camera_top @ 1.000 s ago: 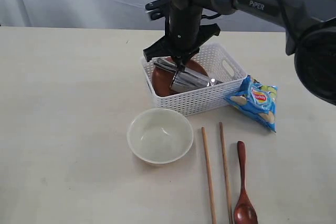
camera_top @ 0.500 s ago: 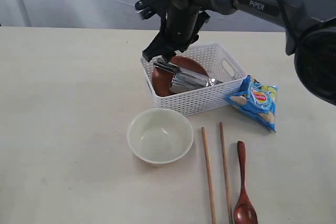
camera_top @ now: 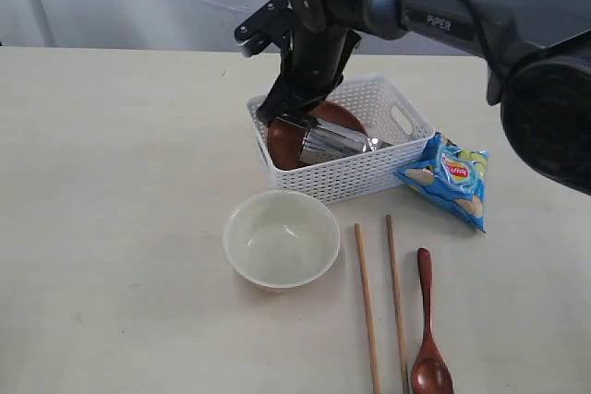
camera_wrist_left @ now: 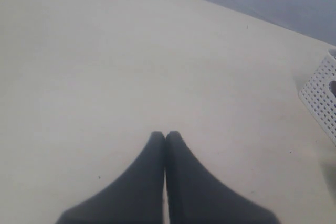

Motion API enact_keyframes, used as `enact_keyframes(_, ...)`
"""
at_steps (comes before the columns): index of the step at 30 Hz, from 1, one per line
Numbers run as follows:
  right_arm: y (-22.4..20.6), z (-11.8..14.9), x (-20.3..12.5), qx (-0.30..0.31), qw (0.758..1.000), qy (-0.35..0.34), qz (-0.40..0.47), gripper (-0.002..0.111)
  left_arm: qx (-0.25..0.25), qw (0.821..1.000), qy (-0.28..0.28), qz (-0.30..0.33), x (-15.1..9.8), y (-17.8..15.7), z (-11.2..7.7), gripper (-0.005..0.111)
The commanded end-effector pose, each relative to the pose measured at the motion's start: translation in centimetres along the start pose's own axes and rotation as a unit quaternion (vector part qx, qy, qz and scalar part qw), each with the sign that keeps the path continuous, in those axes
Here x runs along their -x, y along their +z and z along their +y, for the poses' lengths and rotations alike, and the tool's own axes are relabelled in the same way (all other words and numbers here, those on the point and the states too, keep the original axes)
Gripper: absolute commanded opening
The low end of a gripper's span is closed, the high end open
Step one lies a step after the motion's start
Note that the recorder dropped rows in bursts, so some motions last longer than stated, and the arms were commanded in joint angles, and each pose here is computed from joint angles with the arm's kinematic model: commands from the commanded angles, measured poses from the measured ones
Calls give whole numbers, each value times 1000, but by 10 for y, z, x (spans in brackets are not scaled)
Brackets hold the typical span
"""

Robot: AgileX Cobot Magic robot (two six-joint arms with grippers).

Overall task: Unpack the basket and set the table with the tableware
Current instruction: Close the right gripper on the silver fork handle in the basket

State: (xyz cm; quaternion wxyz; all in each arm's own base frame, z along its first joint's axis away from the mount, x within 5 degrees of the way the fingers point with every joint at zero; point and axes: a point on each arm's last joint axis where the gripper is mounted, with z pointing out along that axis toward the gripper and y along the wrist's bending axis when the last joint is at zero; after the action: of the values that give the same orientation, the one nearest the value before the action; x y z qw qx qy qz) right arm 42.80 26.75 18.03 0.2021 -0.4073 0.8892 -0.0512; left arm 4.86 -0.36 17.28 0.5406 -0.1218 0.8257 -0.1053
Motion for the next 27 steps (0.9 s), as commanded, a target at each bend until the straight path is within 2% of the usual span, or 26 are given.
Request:
enact_keyframes(1,5,-2,1,-5,1000,-12,-7,35,-3,1000,-2,0,-1,1,0,0)
enact_keyframes(27,35,5,-7,4,999,-30,19,35,-3,1000,-2,0,-1,1,0,0)
